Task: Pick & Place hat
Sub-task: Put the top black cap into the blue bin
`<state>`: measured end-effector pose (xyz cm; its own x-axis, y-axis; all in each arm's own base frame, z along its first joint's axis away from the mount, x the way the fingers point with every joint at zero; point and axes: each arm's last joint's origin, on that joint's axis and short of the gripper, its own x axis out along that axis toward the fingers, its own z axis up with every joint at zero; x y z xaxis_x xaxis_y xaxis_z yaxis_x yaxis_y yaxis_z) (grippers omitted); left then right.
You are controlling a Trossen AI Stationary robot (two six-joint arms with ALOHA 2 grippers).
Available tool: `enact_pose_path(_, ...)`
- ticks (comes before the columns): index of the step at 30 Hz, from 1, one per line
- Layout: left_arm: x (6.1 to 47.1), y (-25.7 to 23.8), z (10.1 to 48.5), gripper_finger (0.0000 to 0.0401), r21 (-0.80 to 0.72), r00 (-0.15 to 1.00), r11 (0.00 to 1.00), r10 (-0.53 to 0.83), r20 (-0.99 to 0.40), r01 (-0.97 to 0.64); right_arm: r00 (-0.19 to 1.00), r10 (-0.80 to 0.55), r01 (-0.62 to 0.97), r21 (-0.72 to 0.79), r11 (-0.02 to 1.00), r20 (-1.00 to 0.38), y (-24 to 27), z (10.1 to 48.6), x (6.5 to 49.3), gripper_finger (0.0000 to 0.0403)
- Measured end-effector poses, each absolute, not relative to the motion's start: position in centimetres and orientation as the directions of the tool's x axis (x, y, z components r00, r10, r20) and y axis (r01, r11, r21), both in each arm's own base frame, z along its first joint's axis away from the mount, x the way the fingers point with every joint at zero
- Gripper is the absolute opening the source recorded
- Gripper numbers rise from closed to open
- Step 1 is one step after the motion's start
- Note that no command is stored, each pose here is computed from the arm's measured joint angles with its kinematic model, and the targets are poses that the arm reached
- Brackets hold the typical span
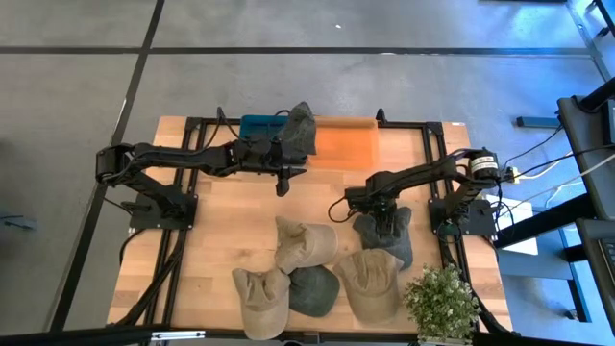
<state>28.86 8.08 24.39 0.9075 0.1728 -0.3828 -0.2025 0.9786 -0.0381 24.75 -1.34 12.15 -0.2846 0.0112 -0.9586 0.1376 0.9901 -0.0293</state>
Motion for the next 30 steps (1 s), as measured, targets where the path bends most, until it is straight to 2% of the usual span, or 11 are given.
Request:
enact_pose_path(10, 28.9, 8.1, 24.4, 0.012, -0.046, 0.91, 0.978, 0.173, -0.378, -0.205, -0.21, -0.013, 0.191, -0.054, 0.98, -0.978, -1.4, 13.5, 25.4, 0.0014)
enact_pose_path(20, 28.9, 8.1, 24.4, 0.012, -0.094, 0.91, 0.97, 0.172, -0.378, -0.222, -0.179, -0.098, 0.189, -0.132, 0.973, -0.979, -1.6, 16.4, 24.0, 0.0007)
enact_pose_path(26, 29.0, 8.1, 24.8, 0.0118, -0.161, 0.921, 0.955, 0.182, -0.345, -0.249, -0.037, -0.176, 0.224, -0.18, 0.958, -0.984, -1.8, 19.7, 23.1, 0.0008)
enact_pose_path(30, 29.4, 8.2, 25.0, 0.0116, -0.163, 0.936, 0.956, 0.187, -0.298, -0.243, 0.102, -0.224, 0.249, -0.193, 0.949, -0.969, -1.9, 22.7, 23.2, 0.0008)
